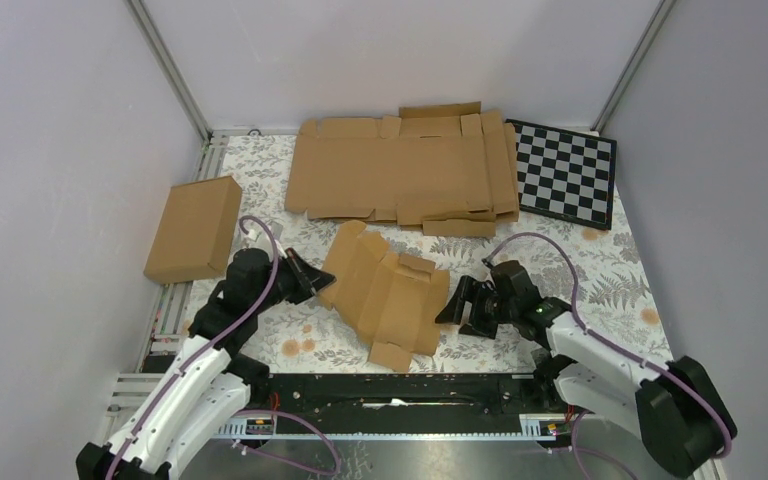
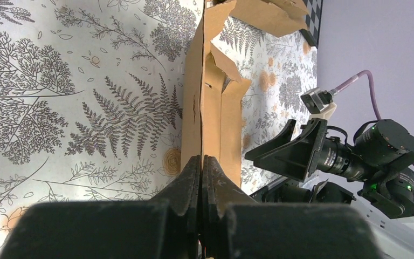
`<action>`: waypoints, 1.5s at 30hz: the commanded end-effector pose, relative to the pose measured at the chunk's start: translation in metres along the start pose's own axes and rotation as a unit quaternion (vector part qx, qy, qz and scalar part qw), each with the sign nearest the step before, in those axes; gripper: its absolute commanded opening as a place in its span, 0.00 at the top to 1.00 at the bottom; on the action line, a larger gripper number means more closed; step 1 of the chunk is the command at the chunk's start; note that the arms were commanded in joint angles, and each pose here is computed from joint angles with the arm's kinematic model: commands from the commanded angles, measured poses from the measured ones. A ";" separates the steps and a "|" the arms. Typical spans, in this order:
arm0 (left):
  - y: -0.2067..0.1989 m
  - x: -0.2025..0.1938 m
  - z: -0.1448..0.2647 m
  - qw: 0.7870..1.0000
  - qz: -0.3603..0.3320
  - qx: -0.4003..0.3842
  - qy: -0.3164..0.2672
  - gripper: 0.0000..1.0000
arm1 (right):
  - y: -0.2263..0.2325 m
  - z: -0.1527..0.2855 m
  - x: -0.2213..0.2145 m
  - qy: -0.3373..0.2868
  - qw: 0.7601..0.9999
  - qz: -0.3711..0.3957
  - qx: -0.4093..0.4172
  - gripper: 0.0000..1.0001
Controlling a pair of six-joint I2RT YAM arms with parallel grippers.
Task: Fold the paper box
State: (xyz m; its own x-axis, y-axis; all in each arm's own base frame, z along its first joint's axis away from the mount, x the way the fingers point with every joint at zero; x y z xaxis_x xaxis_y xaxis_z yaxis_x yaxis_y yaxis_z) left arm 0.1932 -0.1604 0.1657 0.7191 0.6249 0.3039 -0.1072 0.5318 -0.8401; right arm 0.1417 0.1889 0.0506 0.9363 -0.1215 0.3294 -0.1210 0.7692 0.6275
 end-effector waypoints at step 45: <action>0.016 -0.043 -0.050 0.988 -0.016 -0.062 0.140 0.81 | 0.013 -0.008 0.041 0.030 0.979 0.188 -0.069 0.50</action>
State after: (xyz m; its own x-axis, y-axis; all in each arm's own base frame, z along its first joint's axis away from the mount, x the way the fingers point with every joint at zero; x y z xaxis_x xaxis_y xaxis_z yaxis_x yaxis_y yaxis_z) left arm 0.1864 -0.1960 0.0907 0.8839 0.4422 0.1526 -0.1165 0.5241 -0.8437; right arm 0.1740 0.1868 0.0487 0.8801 0.1946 0.4330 -0.3619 0.8655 0.3465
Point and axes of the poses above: each gripper's point midway between its finger pads, its own z axis back along the fingers, its own y axis along the line the jaws close on, x = y × z, the point moved 1 cm from there along z, back along the fingers, and after that the axes turned 12 degrees about z, right-handed, at the moved point
